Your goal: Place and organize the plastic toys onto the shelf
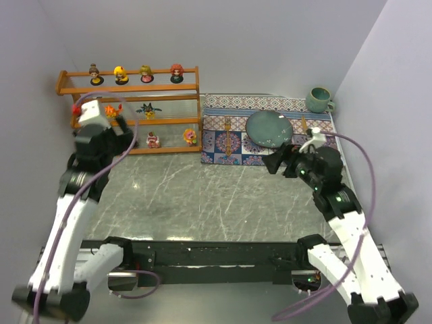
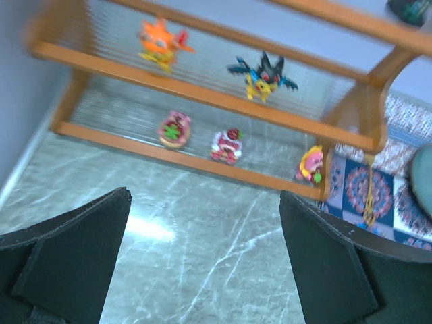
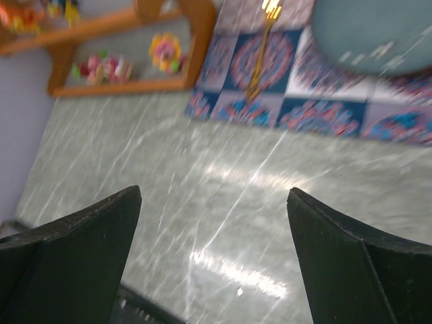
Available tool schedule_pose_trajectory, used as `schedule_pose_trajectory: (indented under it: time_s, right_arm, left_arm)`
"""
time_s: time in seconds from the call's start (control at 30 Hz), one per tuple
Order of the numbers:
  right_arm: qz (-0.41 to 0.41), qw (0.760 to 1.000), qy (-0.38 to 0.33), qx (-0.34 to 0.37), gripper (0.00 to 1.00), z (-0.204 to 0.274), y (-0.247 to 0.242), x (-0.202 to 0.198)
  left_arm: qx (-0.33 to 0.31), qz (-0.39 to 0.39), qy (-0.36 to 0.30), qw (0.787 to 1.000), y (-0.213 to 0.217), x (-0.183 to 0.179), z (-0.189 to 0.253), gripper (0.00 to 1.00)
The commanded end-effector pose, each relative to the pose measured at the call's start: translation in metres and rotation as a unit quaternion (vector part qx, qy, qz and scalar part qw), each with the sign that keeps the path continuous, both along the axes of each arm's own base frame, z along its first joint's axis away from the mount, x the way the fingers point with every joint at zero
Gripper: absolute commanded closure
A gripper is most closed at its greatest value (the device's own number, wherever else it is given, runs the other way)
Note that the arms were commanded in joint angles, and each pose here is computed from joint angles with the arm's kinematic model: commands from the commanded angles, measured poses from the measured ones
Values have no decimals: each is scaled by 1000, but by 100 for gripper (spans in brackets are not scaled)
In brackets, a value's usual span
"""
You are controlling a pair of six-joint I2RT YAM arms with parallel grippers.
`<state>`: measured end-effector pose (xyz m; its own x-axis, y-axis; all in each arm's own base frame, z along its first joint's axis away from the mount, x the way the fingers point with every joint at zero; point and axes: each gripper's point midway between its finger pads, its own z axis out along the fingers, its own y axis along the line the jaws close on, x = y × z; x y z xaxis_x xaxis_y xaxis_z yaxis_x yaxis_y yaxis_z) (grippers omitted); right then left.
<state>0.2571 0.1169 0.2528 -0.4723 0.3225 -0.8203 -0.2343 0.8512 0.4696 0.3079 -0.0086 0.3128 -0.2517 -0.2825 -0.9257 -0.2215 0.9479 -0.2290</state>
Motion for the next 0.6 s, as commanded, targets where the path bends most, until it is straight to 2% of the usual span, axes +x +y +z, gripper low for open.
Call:
schedule_pose_trajectory:
  time_s: [0.0,0.13,0.33,0.4,0.57]
  right_arm:
    - [-113,989,-69,-61,1,41,-52,-6]
    - [-178,976,-88,-90,0,56,-81,-16]
    - [-231,958,-114,-124,0,68,-104,-28]
    - [-240,953,-136,-128,0,74,-107,-34]
    - [-232,952,-156,-127,0,65,-103,-38]
  left_arm:
    - [1,55,-37,998,26,-53,19,3]
    - [-8,52,-110,993,33,-101,42,3]
    - [-25,98,-155,983,53,-149,46,3]
    - [-31,124,-160,979,63,-161,44,3]
    - [-52,105,-204,972,58,-177,46,3]
